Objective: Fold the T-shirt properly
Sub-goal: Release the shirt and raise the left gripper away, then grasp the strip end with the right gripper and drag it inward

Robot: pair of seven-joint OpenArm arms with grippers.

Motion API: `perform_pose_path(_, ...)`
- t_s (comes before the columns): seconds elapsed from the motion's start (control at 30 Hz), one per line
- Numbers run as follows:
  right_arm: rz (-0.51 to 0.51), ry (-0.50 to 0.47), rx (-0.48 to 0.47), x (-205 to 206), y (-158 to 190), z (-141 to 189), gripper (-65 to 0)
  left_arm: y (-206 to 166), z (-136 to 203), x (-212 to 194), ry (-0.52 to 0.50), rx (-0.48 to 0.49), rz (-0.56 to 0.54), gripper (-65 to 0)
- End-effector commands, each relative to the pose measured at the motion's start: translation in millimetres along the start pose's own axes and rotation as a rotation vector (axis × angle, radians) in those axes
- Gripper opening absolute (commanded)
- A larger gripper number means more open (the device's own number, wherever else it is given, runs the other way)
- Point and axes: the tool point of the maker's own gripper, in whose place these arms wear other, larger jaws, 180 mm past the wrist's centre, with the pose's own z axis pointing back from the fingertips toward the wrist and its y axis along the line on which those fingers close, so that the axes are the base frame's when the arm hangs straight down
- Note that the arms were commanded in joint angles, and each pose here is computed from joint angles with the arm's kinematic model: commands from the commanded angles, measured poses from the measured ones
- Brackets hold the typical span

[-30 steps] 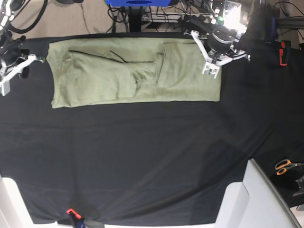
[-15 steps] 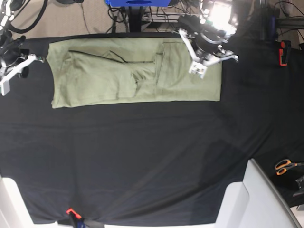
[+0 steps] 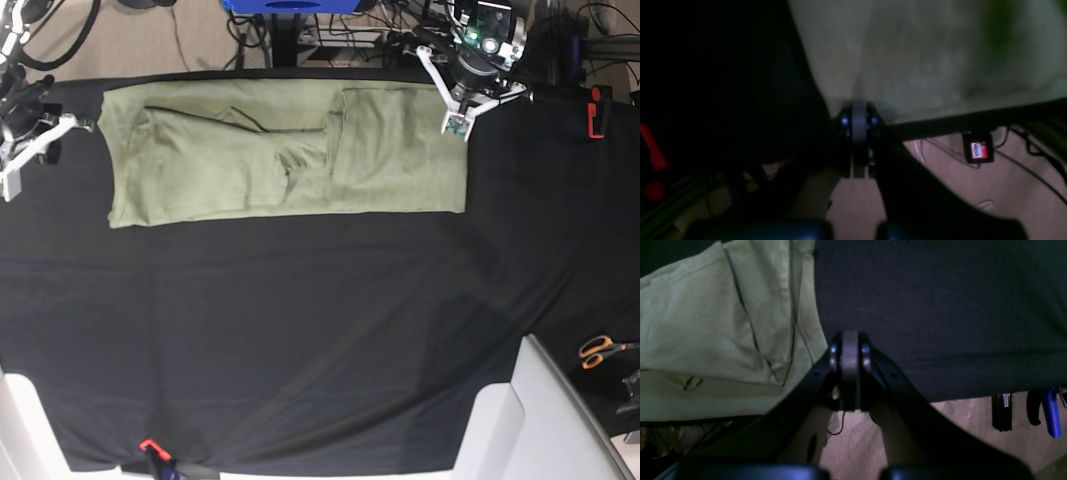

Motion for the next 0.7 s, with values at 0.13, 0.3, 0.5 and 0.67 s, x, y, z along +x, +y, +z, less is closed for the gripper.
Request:
perform_pose_path(0.13,0.012,-0.039,-0.005,11.2,-3.0,3.3,-63.5,48.5,18.2,9.6,-0.060,0.115,0.037,-65.0)
perform_pose_path(0.3,0.016,-0.045,0.002,13.2,-1.3,3.3,-63.3,122.2,56.3,21.5,-0.130,0.311,0.113,-65.0)
perform_pose_path(0.5,0.243,0.090,0.125,11.8,19.0,-5.3,-39.9,150.2,58.4,-17.3,-0.086,0.256,0.220,-65.0)
perform_pose_path(0.67,0.237,0.202,0.147,6.1,25.5,-15.1,-8.4,147.8,60.1,-47.5,-0.097,0.112,0.329,-65.0)
